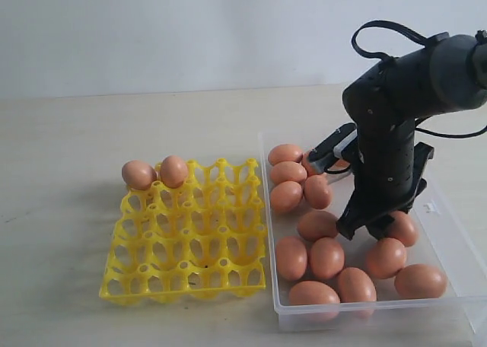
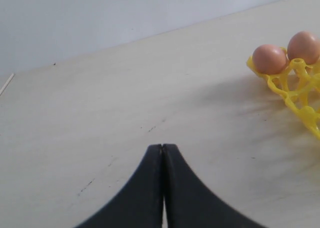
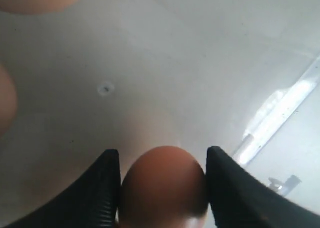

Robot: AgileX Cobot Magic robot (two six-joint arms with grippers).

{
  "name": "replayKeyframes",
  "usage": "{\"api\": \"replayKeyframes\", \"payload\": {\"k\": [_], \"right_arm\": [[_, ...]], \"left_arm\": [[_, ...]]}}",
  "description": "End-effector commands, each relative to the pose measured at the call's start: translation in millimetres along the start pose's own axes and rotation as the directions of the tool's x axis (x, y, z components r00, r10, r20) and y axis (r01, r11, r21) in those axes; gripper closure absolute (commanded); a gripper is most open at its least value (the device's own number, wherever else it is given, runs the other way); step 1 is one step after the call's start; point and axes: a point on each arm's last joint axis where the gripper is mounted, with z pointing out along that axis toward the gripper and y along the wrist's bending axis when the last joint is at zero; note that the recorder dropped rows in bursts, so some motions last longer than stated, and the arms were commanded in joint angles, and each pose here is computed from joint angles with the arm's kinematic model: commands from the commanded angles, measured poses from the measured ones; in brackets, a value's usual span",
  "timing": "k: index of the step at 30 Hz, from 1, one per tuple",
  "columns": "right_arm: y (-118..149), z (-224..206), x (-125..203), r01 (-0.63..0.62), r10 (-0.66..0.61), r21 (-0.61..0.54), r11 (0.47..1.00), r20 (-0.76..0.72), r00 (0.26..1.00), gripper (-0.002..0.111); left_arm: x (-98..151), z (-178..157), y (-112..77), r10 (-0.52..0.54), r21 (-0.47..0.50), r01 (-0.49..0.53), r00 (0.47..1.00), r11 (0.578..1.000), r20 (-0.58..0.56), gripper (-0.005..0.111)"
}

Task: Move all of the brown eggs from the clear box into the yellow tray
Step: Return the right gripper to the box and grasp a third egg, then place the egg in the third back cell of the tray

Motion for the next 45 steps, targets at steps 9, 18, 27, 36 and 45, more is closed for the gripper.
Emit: {"api": "replayKeyframes", "payload": {"k": [9,18,27,36,45], "right_arm": [[22,-129,-39,-0.014,0.182,-0.206,0.979,0.828,0.53,0.108],[59,-123,-71,-0.008,0.18,-0.188,0.982,0.928,0.327,0.108],[87,-81,-97,0.038,0.381,-0.405,0.914,0.885,0.267,0.108],[103,-41,-107,0.075,0.395,-0.438,0.896,0.861,0.32,0.108],[108,-22,-111,0.084,0.36,-0.411,0.908,0.867,0.344,0.097]], "left_arm": [[-2,-1,0.2,-0.015,-0.001,0.015,1.0,1.0,0.021,0.107],[-2,-1,0.2,-0.015,-0.001,0.015,1.0,1.0,0.021,0.107],[-2,-1,0.2,-0.015,-0.001,0.015,1.0,1.0,0.021,0.107],[-2,-1,0.2,-0.015,-0.001,0.015,1.0,1.0,0.021,0.107],[-2,-1,0.2,-0.015,-0.001,0.015,1.0,1.0,0.021,0.107]]}}
